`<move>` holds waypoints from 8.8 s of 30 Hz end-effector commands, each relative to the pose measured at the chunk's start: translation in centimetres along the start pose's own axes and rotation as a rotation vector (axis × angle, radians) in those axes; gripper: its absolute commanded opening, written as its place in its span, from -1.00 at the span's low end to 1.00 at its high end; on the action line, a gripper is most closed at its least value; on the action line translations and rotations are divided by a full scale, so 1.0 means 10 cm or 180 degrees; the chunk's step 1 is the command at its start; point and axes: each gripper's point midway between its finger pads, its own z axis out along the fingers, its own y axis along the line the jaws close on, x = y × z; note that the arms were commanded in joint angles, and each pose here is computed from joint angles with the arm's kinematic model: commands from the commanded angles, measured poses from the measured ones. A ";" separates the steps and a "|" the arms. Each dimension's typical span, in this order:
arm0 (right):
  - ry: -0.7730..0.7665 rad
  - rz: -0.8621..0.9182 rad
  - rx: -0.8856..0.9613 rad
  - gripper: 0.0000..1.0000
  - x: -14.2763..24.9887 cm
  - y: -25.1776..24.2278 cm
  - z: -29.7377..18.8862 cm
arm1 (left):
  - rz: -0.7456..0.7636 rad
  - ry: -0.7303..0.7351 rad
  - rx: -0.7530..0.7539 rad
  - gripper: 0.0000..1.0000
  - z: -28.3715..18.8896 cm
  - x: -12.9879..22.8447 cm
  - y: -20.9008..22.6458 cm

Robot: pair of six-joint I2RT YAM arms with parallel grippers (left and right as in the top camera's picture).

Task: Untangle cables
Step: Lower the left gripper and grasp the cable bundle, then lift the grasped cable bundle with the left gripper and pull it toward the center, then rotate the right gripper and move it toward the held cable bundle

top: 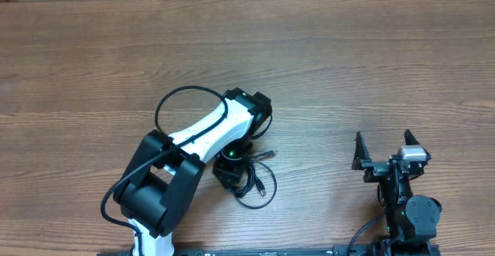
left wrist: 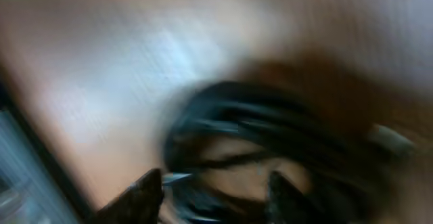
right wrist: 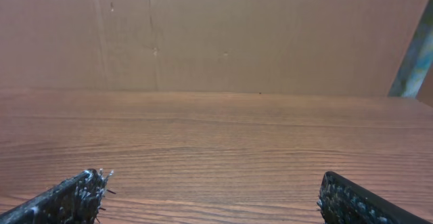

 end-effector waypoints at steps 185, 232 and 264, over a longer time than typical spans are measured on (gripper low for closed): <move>0.0013 -0.0014 0.0035 1.00 0.03 -0.02 0.01 | 0.2701 -0.1159 0.2390 -0.91 -0.80 -0.25 0.21; 0.0013 -0.0014 0.0035 1.00 0.03 -0.02 0.01 | -0.0582 -0.0938 0.1452 0.02 -0.01 -0.80 0.37; 0.0014 -0.0014 0.0035 1.00 0.04 -0.02 0.01 | 0.0853 -0.1232 0.2567 -0.92 -1.09 -0.78 0.33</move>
